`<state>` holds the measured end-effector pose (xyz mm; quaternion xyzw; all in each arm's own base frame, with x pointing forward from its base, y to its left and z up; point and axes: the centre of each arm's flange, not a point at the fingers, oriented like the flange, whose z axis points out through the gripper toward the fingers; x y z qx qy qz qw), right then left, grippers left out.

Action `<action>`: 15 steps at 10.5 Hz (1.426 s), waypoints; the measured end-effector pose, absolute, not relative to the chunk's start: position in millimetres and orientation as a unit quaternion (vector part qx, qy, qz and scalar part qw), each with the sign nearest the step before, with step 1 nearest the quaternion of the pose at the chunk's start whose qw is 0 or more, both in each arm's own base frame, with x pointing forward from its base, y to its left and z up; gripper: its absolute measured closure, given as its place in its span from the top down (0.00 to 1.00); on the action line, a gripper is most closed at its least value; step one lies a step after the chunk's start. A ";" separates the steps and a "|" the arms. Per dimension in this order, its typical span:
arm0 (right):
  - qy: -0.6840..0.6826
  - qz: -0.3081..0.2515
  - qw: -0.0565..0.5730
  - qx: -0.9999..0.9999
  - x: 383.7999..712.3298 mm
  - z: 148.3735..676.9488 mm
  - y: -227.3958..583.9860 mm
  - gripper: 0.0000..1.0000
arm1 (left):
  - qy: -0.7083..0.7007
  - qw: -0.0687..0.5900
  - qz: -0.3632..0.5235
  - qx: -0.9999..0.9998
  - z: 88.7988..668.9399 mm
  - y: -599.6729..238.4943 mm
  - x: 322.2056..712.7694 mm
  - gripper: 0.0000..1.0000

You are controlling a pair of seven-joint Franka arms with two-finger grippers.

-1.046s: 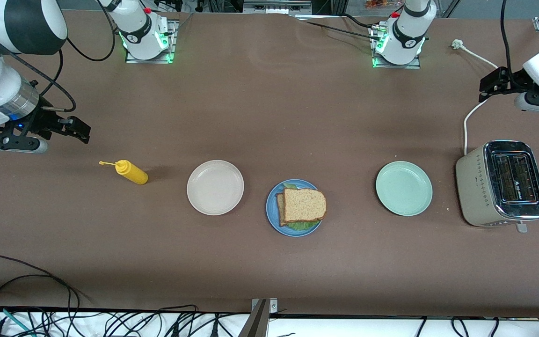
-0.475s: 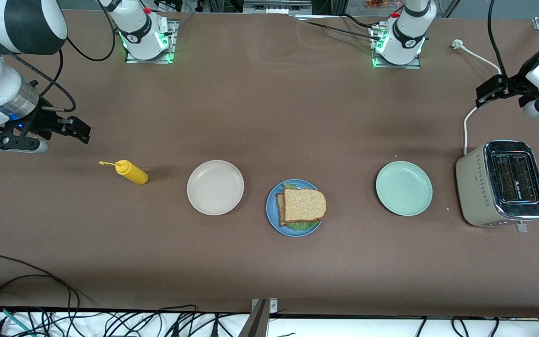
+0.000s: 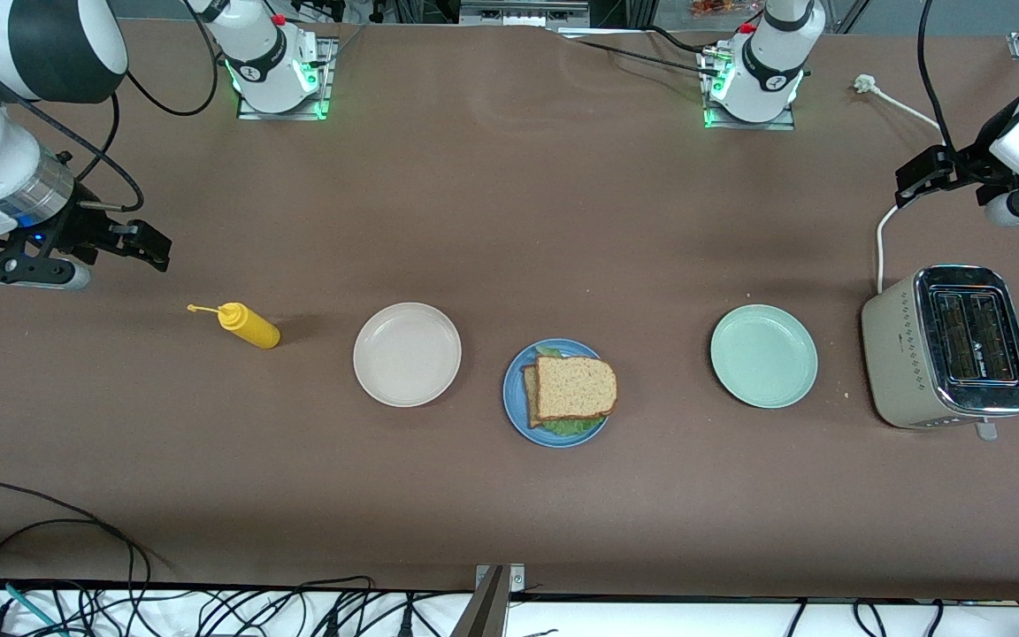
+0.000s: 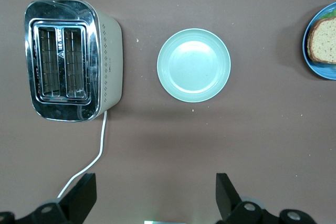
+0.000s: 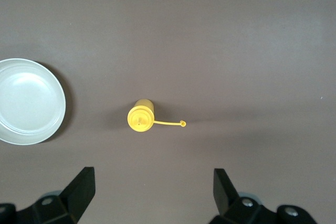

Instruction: Make sandwich in blue plate with both arms

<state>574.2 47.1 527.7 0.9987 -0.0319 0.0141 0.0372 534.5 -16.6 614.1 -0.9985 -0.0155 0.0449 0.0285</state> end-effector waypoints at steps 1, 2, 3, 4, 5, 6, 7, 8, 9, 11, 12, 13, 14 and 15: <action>-0.031 0.015 0.037 0.999 573.9 528.3 48.5 1.00 | -0.016 0.028 0.044 -0.998 614.5 -16.3 534.6 1.00; -0.032 0.015 0.037 0.999 573.6 528.8 49.7 1.00 | -0.017 0.028 0.044 -0.998 614.8 -16.3 534.6 1.00; -0.033 0.016 0.037 0.999 573.6 529.3 50.3 1.00 | -0.018 0.028 0.042 -0.999 616.5 -16.6 534.9 1.00; -0.032 0.018 0.037 0.999 574.0 530.9 50.6 1.00 | -0.018 0.028 0.039 -0.999 619.3 -17.1 535.1 1.00; -0.031 0.020 0.036 0.999 574.3 532.8 50.7 1.00 | -0.019 0.028 0.037 -0.999 621.1 -17.1 535.2 1.00; -0.030 0.022 0.036 0.999 574.5 534.4 50.9 1.00 | -0.019 0.028 0.037 -0.999 621.4 -16.4 535.3 1.00; -0.029 0.025 0.036 0.999 575.1 537.6 51.4 1.00 | -0.021 0.028 0.037 -0.999 621.3 -14.8 535.4 1.00; -0.029 0.030 0.035 0.999 576.0 542.0 51.9 1.00 | -0.022 0.028 0.037 -0.999 621.3 -13.1 535.5 1.00; -0.029 0.034 0.034 0.998 577.0 546.8 52.0 1.00 | -0.024 0.028 0.037 -0.999 621.4 -12.6 535.6 1.00; -0.041 0.042 0.033 0.998 578.4 553.7 52.0 1.00 | -0.034 0.027 0.028 -0.999 629.0 -9.9 536.5 1.00; -0.049 0.042 0.033 0.997 578.4 554.1 52.0 1.00 | -0.039 0.027 0.017 -0.999 639.1 -5.5 536.9 1.00; -0.054 0.043 0.032 0.997 578.5 554.0 52.1 1.00 | -0.043 0.026 0.009 -0.999 646.8 -1.2 537.1 1.00; -0.055 0.042 0.032 0.997 578.5 553.8 52.0 1.00 | -0.045 0.026 0.006 -0.999 650.0 1.6 537.2 1.00; -0.055 0.042 0.032 0.997 578.7 553.3 52.1 1.00 | -0.045 0.026 0.007 -0.999 649.0 1.4 537.9 1.00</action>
